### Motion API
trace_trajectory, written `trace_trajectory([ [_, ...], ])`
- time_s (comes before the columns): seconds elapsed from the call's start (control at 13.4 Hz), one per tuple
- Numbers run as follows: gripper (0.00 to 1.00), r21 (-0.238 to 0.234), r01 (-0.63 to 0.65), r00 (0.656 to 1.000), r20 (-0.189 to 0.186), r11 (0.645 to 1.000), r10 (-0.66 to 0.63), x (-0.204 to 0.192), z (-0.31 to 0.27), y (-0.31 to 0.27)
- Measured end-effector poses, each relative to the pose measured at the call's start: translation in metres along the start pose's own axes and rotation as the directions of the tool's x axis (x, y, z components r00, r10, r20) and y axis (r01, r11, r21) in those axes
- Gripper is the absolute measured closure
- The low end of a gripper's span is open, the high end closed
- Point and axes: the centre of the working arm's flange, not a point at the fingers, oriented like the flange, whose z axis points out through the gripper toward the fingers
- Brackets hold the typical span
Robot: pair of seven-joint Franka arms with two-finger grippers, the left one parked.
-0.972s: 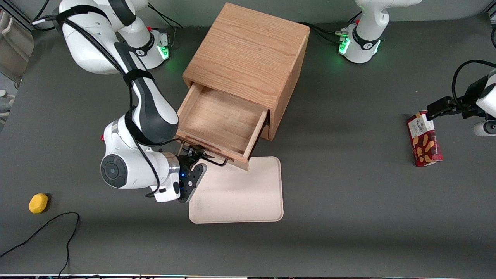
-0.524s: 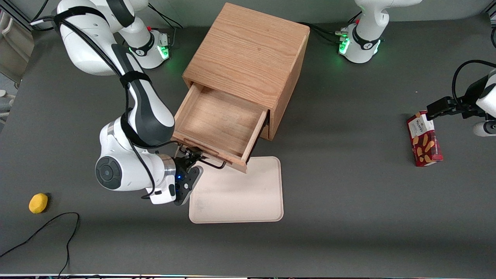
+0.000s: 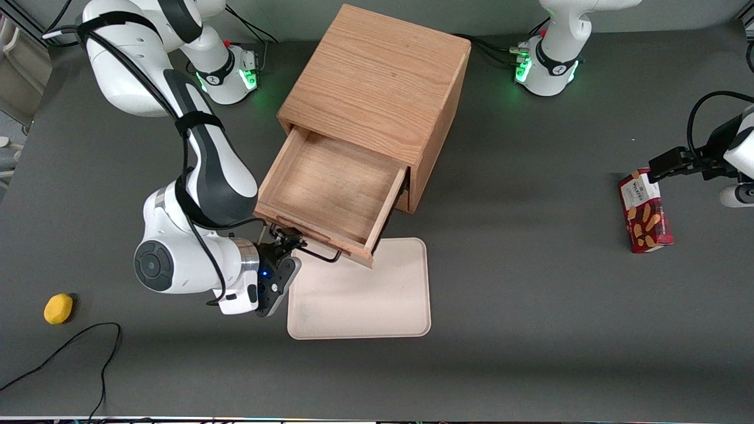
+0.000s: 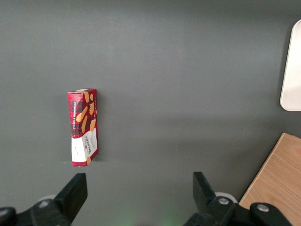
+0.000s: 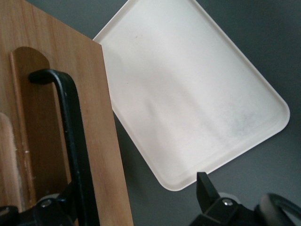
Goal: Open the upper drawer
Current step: 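Keep pulling the upper drawer further out with the right gripper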
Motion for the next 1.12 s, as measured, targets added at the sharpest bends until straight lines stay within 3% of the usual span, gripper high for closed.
trace_trajectory([
  [0.75,0.0,-0.043,-0.014,0.998,-0.061,0.999,0.012,0.001,-0.008,0.013],
  [1.12,0.0,-0.048,-0.041,0.997,-0.074,0.998,0.038,-0.009,-0.013,0.031],
])
